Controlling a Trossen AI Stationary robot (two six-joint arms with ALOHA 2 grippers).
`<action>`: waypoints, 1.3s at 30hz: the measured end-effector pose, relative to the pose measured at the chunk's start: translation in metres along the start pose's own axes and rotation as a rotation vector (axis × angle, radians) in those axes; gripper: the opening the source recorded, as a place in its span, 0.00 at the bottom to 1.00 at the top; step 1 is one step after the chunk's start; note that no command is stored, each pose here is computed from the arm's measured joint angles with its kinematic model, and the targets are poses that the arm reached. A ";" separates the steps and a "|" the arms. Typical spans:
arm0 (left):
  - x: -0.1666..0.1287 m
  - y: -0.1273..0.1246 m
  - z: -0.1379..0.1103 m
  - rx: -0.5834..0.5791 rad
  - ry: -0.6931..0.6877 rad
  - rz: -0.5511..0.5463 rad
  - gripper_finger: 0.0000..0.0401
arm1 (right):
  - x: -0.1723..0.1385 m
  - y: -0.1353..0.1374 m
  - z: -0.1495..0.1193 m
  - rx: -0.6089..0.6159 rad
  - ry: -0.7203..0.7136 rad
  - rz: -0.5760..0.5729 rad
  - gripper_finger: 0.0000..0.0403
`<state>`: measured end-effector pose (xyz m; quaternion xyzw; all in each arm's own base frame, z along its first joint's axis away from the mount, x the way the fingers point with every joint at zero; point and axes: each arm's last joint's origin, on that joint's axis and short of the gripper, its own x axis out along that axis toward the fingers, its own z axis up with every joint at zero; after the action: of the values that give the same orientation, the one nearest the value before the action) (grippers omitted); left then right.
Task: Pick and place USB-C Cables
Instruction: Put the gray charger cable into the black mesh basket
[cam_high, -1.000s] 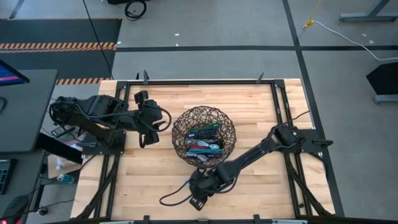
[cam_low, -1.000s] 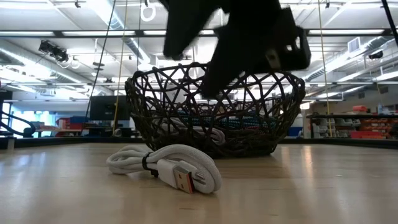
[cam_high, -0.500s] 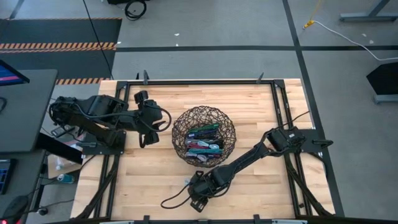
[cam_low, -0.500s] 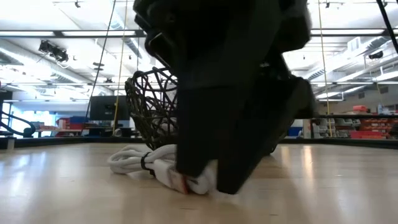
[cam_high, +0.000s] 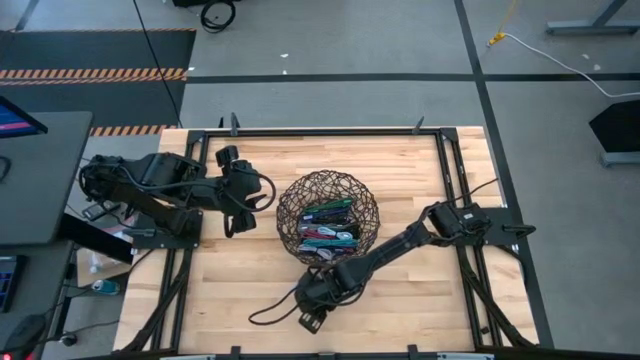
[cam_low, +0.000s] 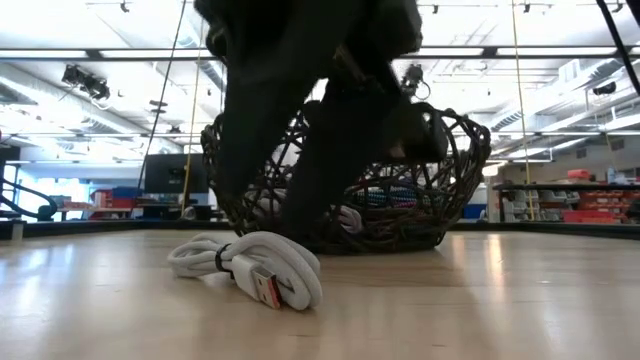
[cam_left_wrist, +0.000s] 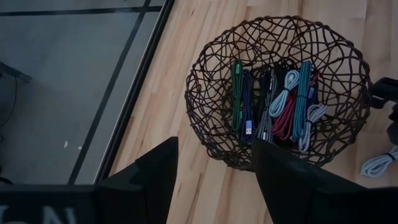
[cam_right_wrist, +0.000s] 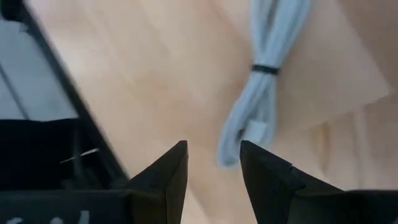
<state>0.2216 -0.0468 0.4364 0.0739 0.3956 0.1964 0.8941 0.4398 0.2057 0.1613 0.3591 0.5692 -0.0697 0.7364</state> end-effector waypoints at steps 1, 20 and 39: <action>0.000 0.000 0.000 0.000 0.000 0.000 0.52 | 0.001 -0.002 0.001 0.002 0.000 -0.014 0.38; 0.000 0.000 0.000 0.000 0.000 0.000 0.52 | 0.001 -0.008 0.011 -0.016 -0.026 -0.030 0.38; 0.000 0.000 0.000 0.000 0.000 0.000 0.52 | 0.016 -0.004 -0.009 0.026 -0.051 0.009 0.38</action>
<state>0.2216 -0.0468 0.4364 0.0739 0.3957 0.1964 0.8941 0.4361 0.2127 0.1448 0.3694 0.5475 -0.0828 0.7463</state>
